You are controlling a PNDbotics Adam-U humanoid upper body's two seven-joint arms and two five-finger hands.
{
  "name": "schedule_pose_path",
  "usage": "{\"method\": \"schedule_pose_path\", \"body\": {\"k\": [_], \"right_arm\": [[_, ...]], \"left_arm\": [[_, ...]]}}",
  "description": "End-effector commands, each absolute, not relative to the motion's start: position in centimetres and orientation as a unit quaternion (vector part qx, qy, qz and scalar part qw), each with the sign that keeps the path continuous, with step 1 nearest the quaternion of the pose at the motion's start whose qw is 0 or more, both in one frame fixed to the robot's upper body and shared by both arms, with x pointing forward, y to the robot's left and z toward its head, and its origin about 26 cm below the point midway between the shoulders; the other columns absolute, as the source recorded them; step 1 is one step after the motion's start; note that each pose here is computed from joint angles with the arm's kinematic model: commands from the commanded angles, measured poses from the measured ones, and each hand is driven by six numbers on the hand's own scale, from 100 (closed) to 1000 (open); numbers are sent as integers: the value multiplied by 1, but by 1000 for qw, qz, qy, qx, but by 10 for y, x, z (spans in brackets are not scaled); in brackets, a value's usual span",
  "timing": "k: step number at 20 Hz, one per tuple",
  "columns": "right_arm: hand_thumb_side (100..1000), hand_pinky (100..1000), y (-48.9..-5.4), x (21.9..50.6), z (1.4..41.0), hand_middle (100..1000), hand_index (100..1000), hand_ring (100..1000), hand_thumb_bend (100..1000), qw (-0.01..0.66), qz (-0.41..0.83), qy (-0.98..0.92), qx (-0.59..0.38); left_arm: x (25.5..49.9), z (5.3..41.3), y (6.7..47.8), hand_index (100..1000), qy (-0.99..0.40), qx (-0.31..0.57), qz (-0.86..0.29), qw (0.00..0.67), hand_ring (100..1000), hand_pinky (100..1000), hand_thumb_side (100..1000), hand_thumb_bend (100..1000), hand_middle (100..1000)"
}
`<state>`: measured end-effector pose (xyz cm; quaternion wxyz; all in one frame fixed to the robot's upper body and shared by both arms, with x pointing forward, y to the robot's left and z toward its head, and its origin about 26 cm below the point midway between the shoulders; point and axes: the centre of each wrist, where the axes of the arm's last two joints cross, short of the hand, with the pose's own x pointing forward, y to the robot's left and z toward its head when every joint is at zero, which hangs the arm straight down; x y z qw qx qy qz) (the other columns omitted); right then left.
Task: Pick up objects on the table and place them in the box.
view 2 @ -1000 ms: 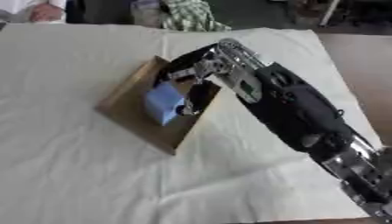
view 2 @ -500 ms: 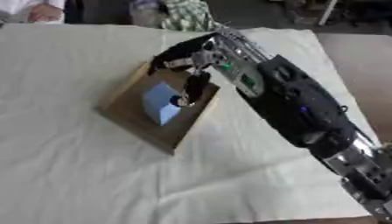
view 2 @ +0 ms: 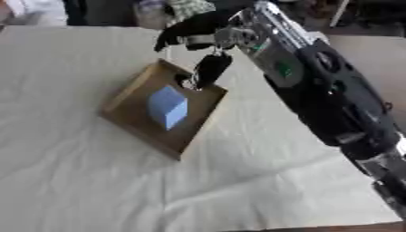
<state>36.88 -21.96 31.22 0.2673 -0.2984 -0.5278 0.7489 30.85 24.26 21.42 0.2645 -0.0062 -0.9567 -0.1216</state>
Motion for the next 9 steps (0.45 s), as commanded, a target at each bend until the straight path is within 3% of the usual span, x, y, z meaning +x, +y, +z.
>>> {"method": "schedule_pose_path", "body": {"k": [1, 6, 9], "right_arm": [[453, 1000, -230, 352, 334, 1000, 1000, 1000, 100, 256, 734, -542, -319], [494, 1000, -240, 322, 344, 1000, 1000, 1000, 100, 231, 723, -565, -325], [628, 993, -248, 299, 350, 1000, 1000, 1000, 100, 213, 705, -589, -333]], "left_arm": [[306, 221, 246, 649, -959, 4, -127, 254, 906, 629, 549, 356, 635], [306, 220, 248, 649, -959, 9, -126, 254, 907, 629, 550, 358, 636], [306, 220, 249, 649, -959, 13, -125, 254, 907, 629, 551, 358, 636]]}}
